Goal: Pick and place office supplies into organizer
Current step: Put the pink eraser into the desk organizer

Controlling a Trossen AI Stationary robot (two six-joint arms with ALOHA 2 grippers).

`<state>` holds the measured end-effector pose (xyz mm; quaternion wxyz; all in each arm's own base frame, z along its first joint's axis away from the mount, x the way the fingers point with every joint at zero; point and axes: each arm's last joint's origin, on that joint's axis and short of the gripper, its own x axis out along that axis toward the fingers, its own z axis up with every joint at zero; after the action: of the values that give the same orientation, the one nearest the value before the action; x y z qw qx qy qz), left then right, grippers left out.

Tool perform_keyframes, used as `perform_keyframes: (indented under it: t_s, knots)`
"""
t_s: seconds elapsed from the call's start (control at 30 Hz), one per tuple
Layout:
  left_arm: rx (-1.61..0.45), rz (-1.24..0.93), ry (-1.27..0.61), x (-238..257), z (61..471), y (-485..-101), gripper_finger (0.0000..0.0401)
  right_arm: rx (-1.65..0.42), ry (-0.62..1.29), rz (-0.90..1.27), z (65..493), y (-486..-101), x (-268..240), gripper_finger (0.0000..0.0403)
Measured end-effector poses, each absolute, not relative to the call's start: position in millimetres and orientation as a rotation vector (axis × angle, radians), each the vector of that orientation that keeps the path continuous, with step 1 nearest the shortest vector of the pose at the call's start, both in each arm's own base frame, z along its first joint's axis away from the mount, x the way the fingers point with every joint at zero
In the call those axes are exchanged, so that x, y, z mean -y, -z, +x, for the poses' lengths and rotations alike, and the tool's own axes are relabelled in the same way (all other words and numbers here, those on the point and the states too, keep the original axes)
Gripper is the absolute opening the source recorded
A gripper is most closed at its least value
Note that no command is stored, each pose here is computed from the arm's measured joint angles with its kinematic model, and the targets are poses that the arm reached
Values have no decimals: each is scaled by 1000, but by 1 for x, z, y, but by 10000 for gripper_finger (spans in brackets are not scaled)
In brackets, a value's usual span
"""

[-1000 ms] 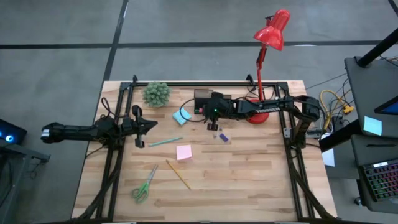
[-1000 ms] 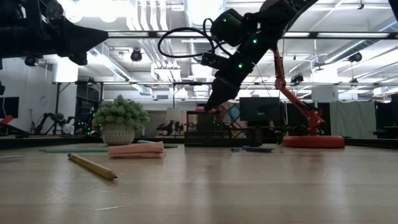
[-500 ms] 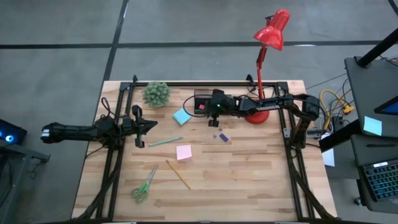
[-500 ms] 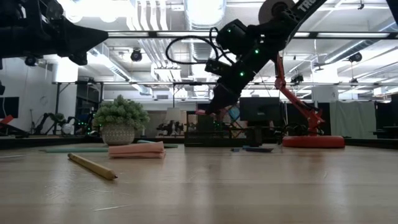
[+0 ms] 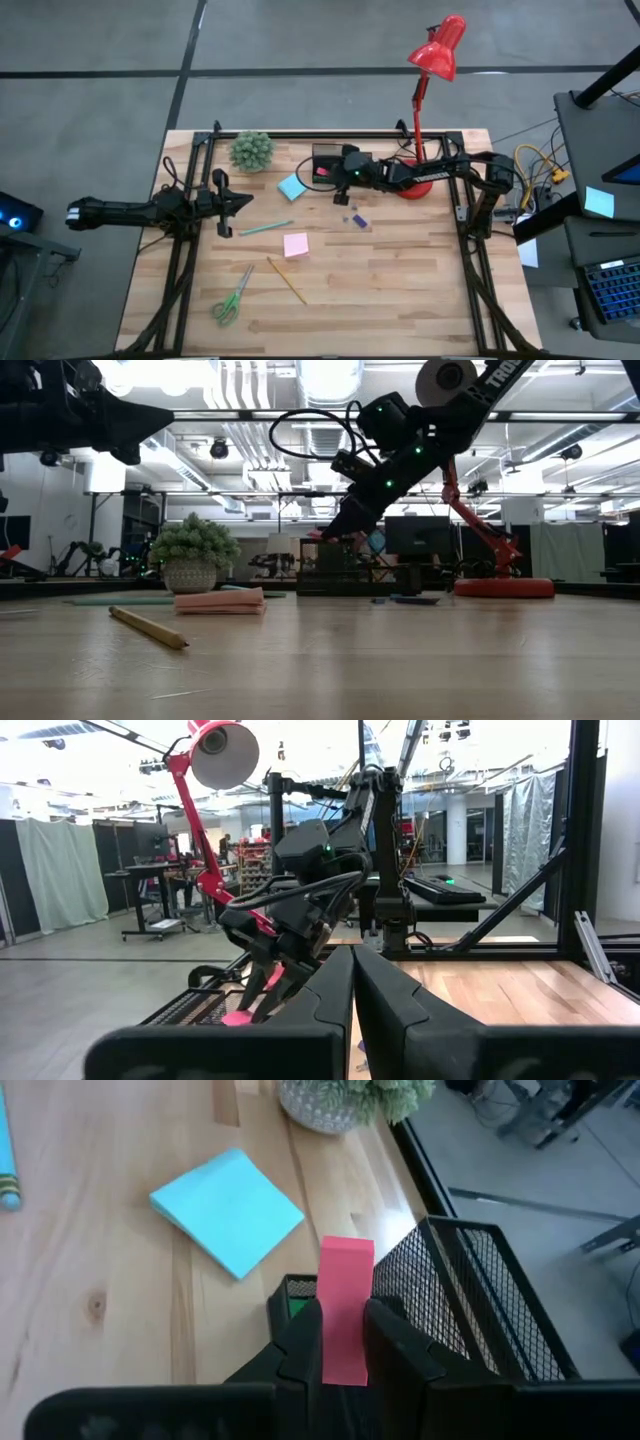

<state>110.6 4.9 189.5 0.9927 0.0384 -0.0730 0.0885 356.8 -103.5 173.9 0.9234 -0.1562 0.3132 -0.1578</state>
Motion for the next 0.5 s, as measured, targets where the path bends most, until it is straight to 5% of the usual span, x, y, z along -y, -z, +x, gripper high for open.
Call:
perform_keyframes:
  t_s: [0.5]
  knots:
    - [146, 77, -178, -5, 111, -190, 0, -647, 341, -299, 348, -162, 103, 59]
